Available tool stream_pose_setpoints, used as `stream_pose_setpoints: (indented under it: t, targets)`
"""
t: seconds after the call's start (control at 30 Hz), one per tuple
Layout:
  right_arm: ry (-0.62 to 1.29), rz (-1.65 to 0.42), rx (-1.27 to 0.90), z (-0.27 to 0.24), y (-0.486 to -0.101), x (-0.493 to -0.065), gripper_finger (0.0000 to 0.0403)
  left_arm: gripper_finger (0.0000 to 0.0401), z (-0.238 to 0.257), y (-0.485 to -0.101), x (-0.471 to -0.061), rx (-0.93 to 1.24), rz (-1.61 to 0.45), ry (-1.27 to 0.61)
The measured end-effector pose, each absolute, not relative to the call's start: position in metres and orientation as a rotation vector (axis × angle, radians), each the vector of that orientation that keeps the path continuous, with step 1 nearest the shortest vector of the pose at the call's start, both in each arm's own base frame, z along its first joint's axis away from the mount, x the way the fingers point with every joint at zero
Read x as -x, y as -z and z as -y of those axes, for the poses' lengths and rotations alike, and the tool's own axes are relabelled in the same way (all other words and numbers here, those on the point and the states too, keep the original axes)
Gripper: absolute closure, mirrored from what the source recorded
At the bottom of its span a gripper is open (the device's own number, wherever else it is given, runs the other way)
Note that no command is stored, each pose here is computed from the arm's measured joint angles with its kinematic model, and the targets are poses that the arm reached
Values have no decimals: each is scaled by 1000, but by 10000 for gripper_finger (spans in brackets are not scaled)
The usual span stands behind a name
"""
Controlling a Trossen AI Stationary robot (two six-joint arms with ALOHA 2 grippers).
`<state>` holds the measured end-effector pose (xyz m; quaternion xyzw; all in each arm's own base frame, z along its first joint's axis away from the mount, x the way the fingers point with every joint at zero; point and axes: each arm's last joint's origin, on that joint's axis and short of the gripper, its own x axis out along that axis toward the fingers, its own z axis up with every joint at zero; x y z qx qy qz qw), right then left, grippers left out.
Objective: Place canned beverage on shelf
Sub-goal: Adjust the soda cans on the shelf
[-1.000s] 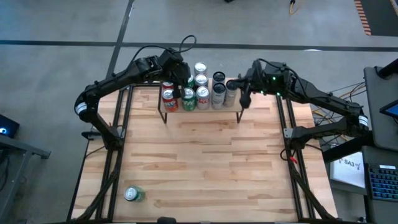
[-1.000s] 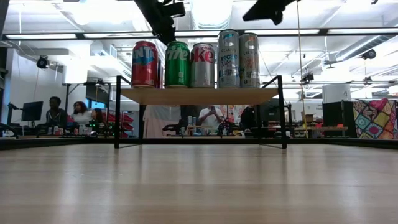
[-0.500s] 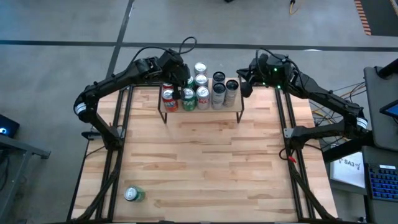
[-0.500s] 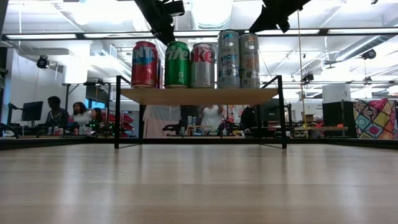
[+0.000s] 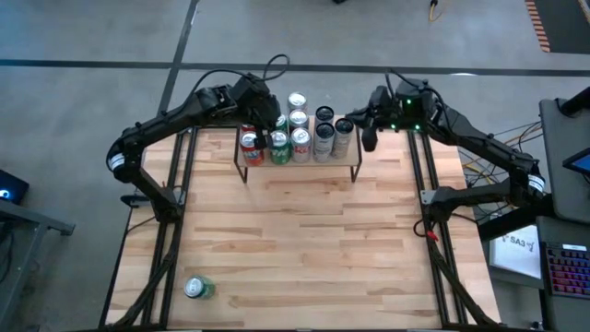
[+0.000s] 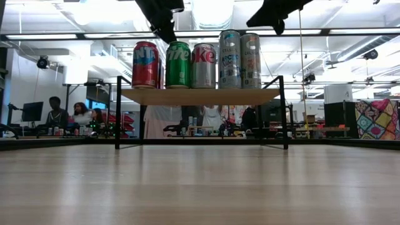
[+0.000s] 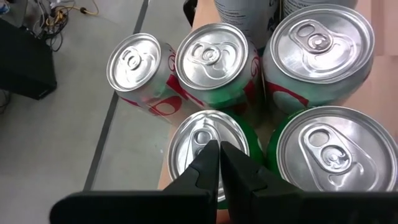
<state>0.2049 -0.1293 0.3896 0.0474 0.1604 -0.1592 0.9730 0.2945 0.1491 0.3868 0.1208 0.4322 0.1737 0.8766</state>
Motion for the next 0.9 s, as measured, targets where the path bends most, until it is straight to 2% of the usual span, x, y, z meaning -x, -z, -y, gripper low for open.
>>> stream_pose_setpoints:
  t: [0.4, 0.9]
  targets:
    - [283, -450, -158, 129, -374, -208, 394, 401, -136, -403, -293, -248, -780, -326]
    - [287, -476, -209, 124, -374, -202, 394, 401, -118, -423, -286, -278, -674, -313]
